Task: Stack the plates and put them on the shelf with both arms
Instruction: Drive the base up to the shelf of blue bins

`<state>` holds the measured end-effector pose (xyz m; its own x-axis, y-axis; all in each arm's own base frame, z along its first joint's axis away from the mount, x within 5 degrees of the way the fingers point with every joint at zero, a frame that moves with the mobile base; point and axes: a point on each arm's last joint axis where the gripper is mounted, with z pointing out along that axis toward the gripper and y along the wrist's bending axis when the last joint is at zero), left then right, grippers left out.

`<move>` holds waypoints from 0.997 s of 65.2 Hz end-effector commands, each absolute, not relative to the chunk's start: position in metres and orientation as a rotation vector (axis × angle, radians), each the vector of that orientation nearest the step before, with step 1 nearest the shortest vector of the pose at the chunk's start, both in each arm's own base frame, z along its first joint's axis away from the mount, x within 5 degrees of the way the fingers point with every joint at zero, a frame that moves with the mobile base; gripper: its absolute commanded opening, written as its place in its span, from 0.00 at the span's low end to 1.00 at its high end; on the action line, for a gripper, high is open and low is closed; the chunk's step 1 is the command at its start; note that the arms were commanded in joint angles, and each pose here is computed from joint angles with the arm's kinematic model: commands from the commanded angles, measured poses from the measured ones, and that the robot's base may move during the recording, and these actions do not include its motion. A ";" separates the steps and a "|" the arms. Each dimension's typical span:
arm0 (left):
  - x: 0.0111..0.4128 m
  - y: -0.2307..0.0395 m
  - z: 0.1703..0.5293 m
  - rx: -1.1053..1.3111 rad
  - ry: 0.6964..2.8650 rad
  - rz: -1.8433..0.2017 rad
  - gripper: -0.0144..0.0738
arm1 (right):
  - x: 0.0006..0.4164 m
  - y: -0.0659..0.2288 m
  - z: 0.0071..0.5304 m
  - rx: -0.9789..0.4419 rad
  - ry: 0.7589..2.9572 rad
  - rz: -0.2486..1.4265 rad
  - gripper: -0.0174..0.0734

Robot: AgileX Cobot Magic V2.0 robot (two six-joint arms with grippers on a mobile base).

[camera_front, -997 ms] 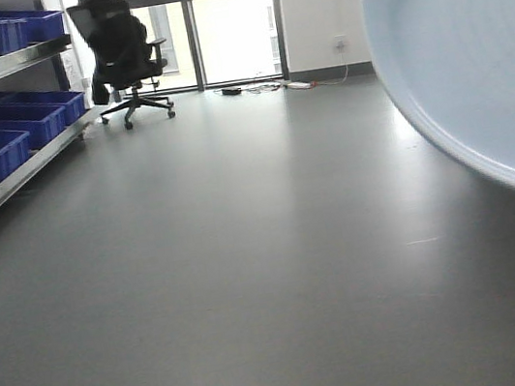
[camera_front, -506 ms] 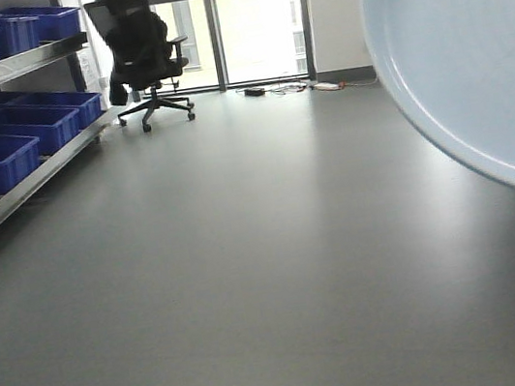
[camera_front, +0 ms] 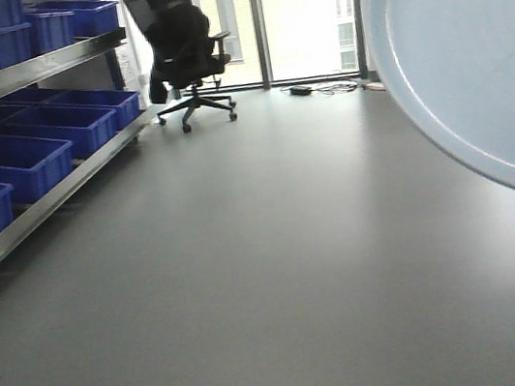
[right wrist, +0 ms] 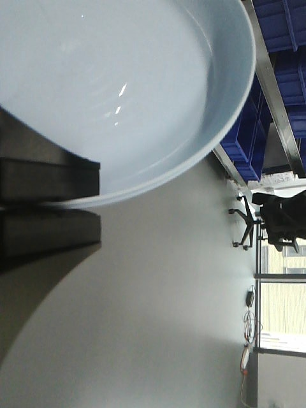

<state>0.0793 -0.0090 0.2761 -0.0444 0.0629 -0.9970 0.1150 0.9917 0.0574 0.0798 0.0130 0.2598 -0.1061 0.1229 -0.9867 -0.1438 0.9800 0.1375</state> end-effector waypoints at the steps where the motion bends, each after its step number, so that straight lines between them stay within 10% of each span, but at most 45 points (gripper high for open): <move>1: 0.079 -0.008 0.295 0.112 1.506 -0.052 0.26 | 0.080 0.010 0.279 0.014 1.538 0.214 0.26; 65: 0.079 -0.008 0.295 0.112 1.506 -0.052 0.26 | 0.080 0.010 0.279 0.014 1.538 0.214 0.26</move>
<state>0.0793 -0.0090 0.2761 -0.0444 0.0629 -0.9970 0.1150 0.9917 0.0574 0.0798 0.0130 0.2598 -0.1061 0.1229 -0.9867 -0.1438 0.9800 0.1375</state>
